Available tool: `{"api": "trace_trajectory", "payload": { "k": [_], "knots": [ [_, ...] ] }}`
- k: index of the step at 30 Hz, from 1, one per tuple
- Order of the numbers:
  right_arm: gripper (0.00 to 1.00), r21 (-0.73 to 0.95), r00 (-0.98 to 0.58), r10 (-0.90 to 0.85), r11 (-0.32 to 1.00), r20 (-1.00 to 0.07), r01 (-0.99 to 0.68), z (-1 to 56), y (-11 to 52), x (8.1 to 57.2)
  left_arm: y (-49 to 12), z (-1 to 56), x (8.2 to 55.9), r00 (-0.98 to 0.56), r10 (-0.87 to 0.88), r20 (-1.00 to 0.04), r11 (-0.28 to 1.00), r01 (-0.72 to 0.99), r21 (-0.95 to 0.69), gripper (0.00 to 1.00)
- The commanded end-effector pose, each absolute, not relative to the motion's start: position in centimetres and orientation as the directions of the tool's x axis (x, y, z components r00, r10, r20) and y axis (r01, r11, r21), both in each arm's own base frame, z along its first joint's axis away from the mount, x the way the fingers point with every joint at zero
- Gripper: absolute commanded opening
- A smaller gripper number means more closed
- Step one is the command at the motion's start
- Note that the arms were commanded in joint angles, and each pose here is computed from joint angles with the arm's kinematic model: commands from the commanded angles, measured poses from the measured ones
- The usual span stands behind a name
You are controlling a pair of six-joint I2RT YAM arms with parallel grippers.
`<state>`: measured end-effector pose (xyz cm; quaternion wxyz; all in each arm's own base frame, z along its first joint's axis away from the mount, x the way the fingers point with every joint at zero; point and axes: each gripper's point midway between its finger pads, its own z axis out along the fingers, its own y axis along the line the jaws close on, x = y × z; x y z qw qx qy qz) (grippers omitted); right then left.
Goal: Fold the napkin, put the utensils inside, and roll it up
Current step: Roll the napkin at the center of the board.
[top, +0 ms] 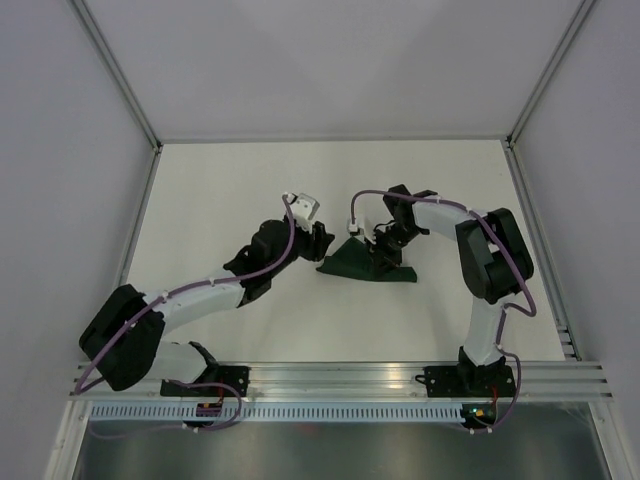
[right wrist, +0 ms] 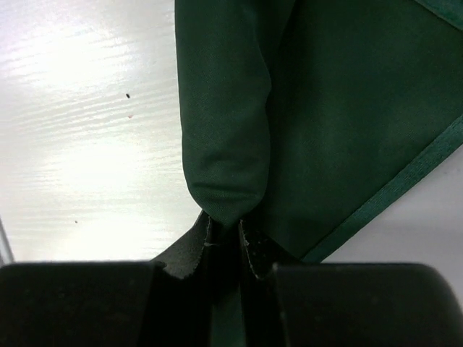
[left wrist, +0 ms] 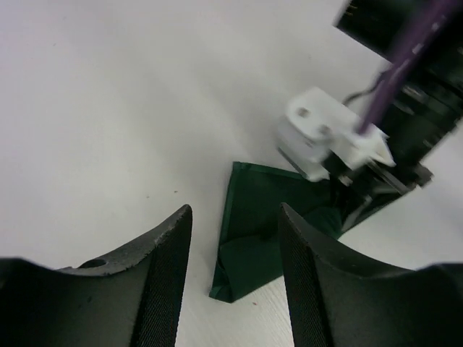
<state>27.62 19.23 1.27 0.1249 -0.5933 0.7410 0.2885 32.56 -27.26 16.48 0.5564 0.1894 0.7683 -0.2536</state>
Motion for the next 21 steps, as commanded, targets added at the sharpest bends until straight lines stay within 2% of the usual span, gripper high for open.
{"api": "trace_trajectory", "payload": {
  "k": [1, 3, 9, 13, 16, 21],
  "knots": [
    [0.05, 0.408, -0.305, -0.869, 0.134, -0.389, -0.903, -1.7, 16.8, 26.3, -28.3, 20.8, 32.3, -0.034, 0.039, -0.999, 0.825, 0.565, 0.013, 0.57],
    [0.05, 0.442, -0.323, -0.872, 0.141, -0.367, -0.886, -2.0, 16.7, 26.7, -30.0, 20.1, 30.9, 0.047, 0.166, -0.985, 0.793, 0.588, 0.162, 0.58],
    [0.05, 0.527, -0.368, -0.876, 0.163, -0.311, -0.834, -3.1, 16.4, 27.4, -33.9, 17.0, 27.8, 0.22, 0.365, -0.905, 0.618, 0.67, 0.412, 0.62],
    [0.05, 0.555, -0.39, -0.875, 0.18, -0.287, -0.812, -3.5, 16.1, 27.6, -36.1, 12.3, 26.2, 0.282, 0.487, -0.826, 0.45, 0.73, 0.515, 0.63],
    [0.05, 0.563, -0.399, -0.873, 0.186, -0.282, -0.805, -3.6, 16.0, 27.9, -37.0, 10.1, 25.9, 0.344, 0.549, -0.762, 0.375, 0.713, 0.592, 0.64],
    [0.05, 0.571, -0.406, -0.872, 0.192, -0.274, -0.798, -3.8, 16.0, 28.2, -38.3, 9.0, 26.5, 0.424, 0.568, -0.706, 0.322, 0.674, 0.665, 0.67]
  ]
}}
